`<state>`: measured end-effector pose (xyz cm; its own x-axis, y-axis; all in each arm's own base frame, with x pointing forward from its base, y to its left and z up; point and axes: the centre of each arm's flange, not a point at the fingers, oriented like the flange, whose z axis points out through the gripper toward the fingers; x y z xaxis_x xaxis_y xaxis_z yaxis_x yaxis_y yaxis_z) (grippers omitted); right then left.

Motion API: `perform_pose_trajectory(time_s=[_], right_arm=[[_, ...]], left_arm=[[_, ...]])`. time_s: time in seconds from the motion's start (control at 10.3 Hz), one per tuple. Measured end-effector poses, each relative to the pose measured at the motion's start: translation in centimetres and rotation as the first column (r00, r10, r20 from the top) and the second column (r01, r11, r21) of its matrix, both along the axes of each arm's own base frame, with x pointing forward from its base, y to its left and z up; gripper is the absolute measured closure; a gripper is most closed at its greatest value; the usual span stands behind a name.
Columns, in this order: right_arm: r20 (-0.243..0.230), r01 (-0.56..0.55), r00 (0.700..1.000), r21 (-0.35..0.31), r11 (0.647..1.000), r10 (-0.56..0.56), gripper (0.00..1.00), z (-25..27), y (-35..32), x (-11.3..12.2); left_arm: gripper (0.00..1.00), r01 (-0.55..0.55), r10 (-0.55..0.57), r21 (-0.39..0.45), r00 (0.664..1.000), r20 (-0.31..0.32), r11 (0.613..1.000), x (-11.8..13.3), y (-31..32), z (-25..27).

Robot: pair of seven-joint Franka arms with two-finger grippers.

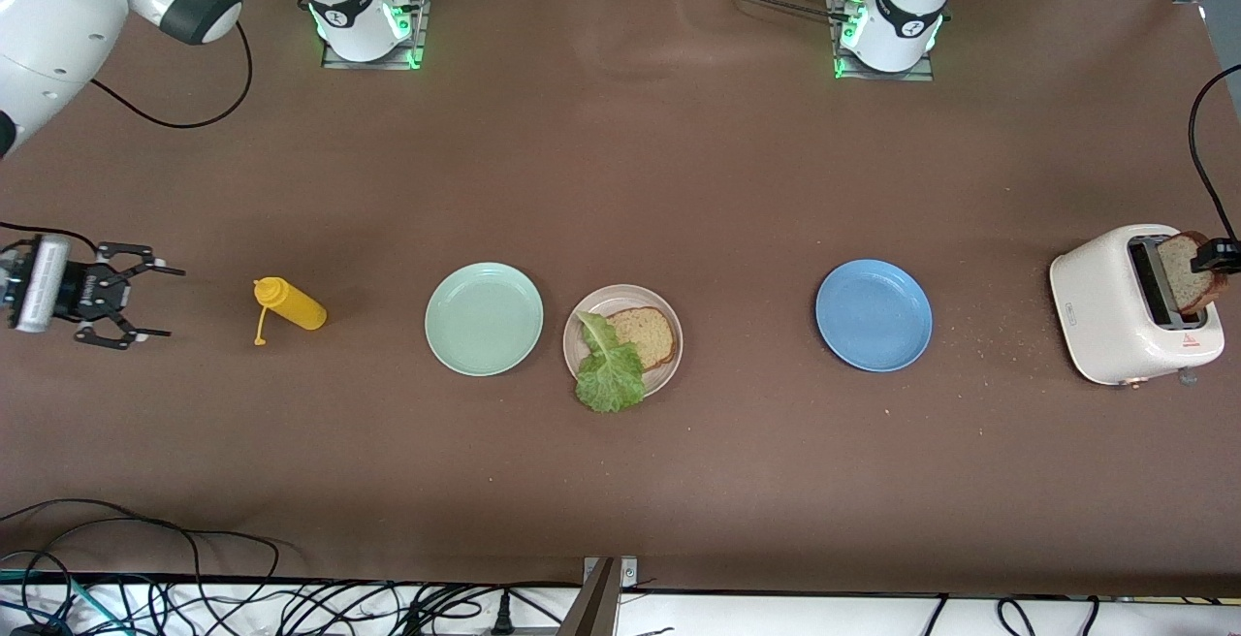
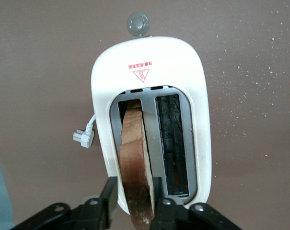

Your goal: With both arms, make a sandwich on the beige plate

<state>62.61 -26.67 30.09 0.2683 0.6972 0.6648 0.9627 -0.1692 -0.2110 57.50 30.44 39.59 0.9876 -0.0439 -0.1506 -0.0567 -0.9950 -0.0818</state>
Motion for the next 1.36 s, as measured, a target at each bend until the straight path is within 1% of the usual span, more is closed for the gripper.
perform_pose_trajectory(time_s=[0.1,0.19,0.29,0.39,0.49,0.58,0.68,0.78,0.87,0.97,1.07,1.16,1.26,1.36], right_arm=[[-0.049,0.048,0.998,-0.033,0.998,-0.05,0.0,3.5,-0.7,0.3],[-0.096,0.103,0.989,-0.061,0.993,-0.108,0.0,6.9,-0.8,0.4],[-0.143,0.167,0.974,-0.087,0.982,-0.178,0.0,9.6,-0.5,0.7],[-0.19,0.244,0.946,-0.11,0.963,-0.261,0.0,12.2,0.1,1.0],[-0.235,0.331,0.905,-0.135,0.934,-0.354,0.0,15.3,0.7,1.1],[-0.284,0.42,0.846,-0.166,0.892,-0.451,0.0,18.6,1.2,0.8],[-0.331,0.491,0.778,-0.211,0.845,-0.535,0.0,21.7,1.9,0.2],[-0.367,0.549,0.698,-0.277,0.789,-0.615,0.0,24.5,3.1,-0.2],[-0.373,0.598,0.614,-0.355,0.718,-0.696,0.0,26.5,4.6,-0.1],[-0.351,0.635,0.525,-0.444,0.632,-0.775,0.0,27.5,6.4,0.5],[-0.311,0.657,0.435,-0.533,0.534,-0.845,0.0,27.7,8.4,1.2],[-0.242,0.674,0.335,-0.614,0.411,-0.911,0.0,28.0,10.8,2.1],[-0.168,0.683,0.246,-0.668,0.294,-0.954,0.0,28.2,13.1,2.6],[-0.105,0.679,0.18,-0.707,0.201,-0.978,0.0,28.1,14.9,2.7]], left_arm=[[0.85,-0.001,0.001,0.002,1.0,0.002,1.0,-0.2,0.0,0.6],[0.89,-0.002,0.002,0.0,1.0,0.002,1.0,-0.4,0.0,0.8],[0.9,-0.002,0.002,0.0,1.0,0.001,1.0,-0.4,0.0,0.9],[0.9,-0.003,0.003,-0.001,1.0,0.0,1.0,-0.4,-0.1,0.9],[0.9,-0.006,0.006,-0.006,1.0,-0.007,1.0,-0.4,-0.4,1.0],[0.9,-0.015,0.015,-0.014,1.0,-0.021,1.0,-0.5,-1.1,1.7],[0.92,-0.025,0.025,-0.018,0.999,-0.028,1.0,-0.2,-2.6,3.3],[0.92,-0.034,0.034,-0.02,0.999,-0.03,0.999,0.3,-5.0,5.8],[0.92,-0.056,0.055,-0.044,0.998,-0.023,0.997,0.7,-7.5,8.0],[0.92,-0.096,0.095,-0.099,0.995,-0.013,0.99,1.0,-9.8,9.5],[0.92,-0.137,0.137,-0.163,0.99,-0.012,0.977,1.3,-11.5,10.1],[0.92,-0.176,0.175,-0.234,0.984,-0.025,0.956,1.8,-13.7,10.2],[0.92,-0.198,0.195,-0.305,0.98,-0.042,0.931,2.5,-16.8,10.1],[0.92,-0.204,0.196,-0.377,0.979,-0.06,0.903,3.3,-20.3,9.8]])
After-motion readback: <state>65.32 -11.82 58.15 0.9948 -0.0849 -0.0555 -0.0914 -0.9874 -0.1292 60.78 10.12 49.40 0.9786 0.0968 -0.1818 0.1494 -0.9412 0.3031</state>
